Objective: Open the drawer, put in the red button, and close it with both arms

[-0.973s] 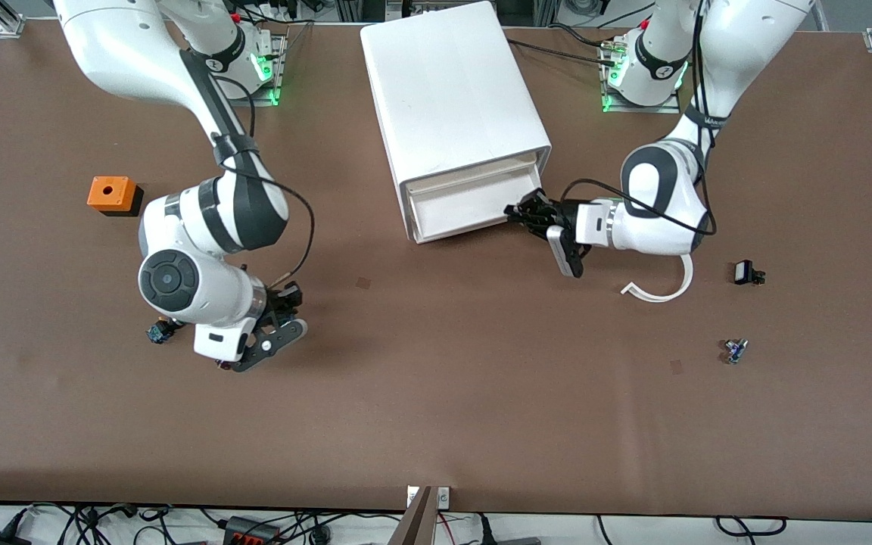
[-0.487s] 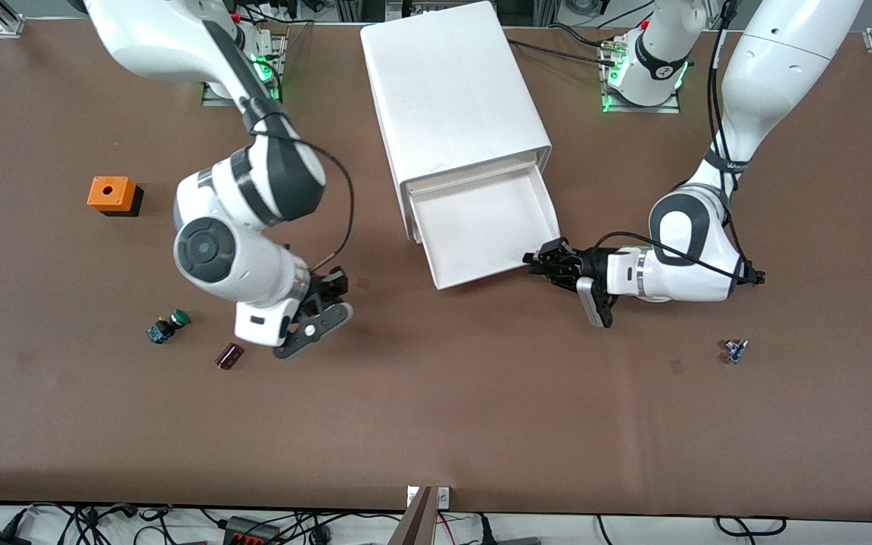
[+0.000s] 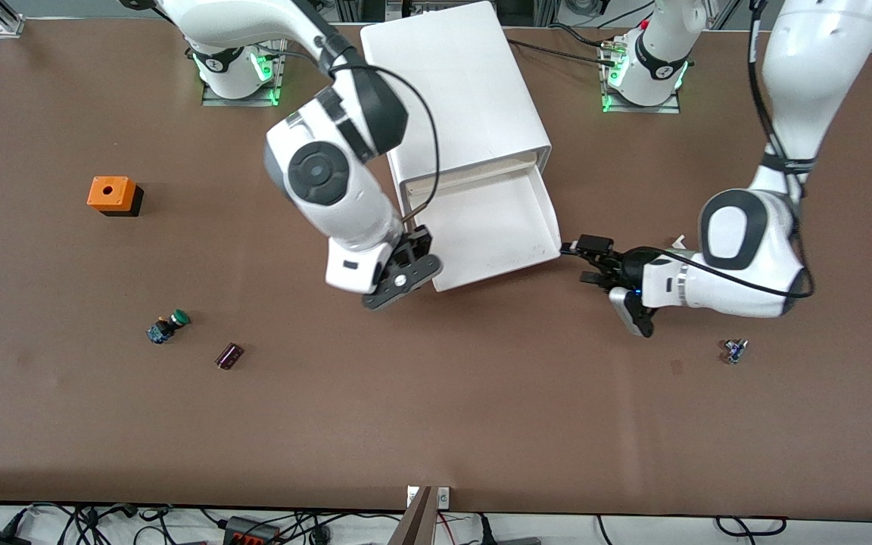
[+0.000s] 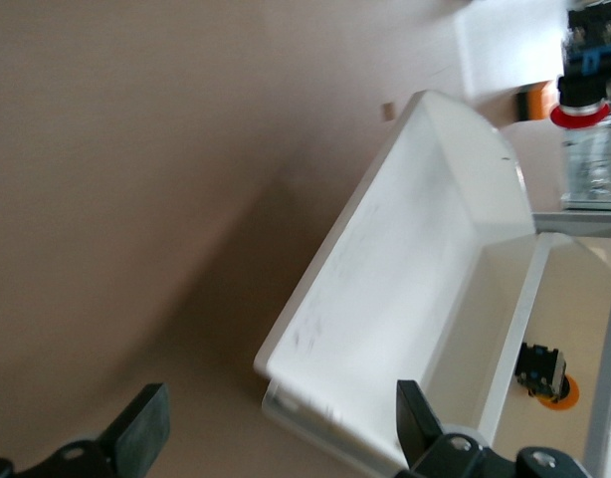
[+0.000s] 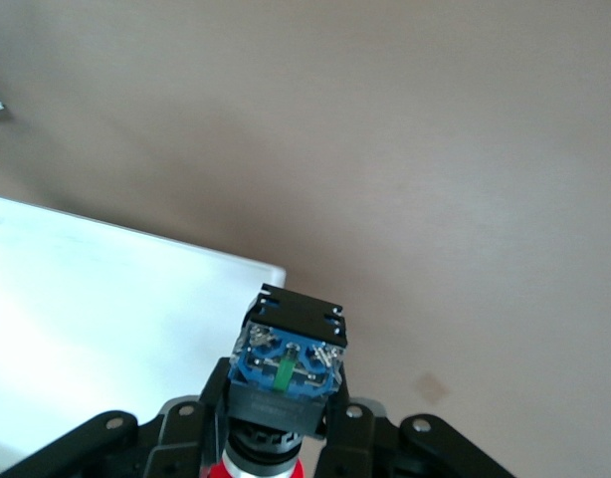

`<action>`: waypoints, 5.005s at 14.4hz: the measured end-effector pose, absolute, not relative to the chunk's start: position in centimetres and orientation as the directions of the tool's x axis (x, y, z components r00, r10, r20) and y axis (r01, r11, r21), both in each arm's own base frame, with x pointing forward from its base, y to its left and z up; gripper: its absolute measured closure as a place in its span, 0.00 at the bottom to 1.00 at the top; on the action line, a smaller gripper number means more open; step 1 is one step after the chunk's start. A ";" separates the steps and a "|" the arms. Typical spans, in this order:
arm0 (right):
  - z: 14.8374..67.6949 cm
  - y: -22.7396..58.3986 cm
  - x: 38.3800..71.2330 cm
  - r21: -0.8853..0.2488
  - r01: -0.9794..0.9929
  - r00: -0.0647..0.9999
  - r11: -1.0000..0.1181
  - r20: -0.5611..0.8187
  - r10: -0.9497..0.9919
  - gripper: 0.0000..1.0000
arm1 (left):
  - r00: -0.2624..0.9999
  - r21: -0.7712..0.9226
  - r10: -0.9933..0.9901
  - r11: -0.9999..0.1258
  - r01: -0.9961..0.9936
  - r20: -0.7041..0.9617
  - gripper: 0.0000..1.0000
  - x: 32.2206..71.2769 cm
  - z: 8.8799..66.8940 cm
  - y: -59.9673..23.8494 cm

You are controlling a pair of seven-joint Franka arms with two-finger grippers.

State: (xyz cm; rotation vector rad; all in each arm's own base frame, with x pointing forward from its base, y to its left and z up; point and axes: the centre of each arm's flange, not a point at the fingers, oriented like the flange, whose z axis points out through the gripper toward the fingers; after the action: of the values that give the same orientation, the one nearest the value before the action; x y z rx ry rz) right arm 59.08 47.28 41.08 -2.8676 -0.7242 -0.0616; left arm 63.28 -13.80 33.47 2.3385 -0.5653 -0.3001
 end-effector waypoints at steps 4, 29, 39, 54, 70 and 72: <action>39.9 52.2 56.0 -0.186 0.436 0.900 -0.881 0.111 0.422 0.60 | 0.916 0.401 -0.344 -0.884 -0.241 -0.207 0.00 65.4 42.5 -11.6; 36.0 58.1 52.4 -0.196 0.408 0.913 -0.892 0.109 0.394 0.00 | 0.983 0.042 -0.159 -0.987 -0.155 -0.097 0.00 66.9 55.3 -4.4; 46.2 40.3 64.0 -0.106 0.145 0.985 -0.984 0.107 0.134 0.00 | 0.978 0.041 -0.130 -0.991 -0.125 -0.162 0.00 66.2 54.3 -5.1; 51.3 12.6 68.8 0.006 0.023 0.998 -1.000 -0.055 0.023 0.00 | 1.000 0.159 -0.009 -0.987 -0.006 -0.016 0.00 66.0 30.5 -28.6; 59.3 -2.6 62.8 -0.001 0.001 1.000 -1.000 -0.004 0.001 0.00 | 0.889 -0.003 0.275 -0.956 0.294 -0.365 0.00 52.7 27.4 -36.4; 59.4 -2.7 61.9 -0.003 0.000 1.000 -1.000 -0.023 0.000 0.00 | 0.882 -0.025 0.254 -0.964 0.266 -0.397 0.00 50.8 27.4 -37.9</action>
State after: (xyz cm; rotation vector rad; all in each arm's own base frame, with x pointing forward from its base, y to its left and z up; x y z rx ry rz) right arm 61.93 -2.68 59.35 -3.1387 -0.0004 0.0360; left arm 50.79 -37.89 27.41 3.0186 0.4169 -0.6301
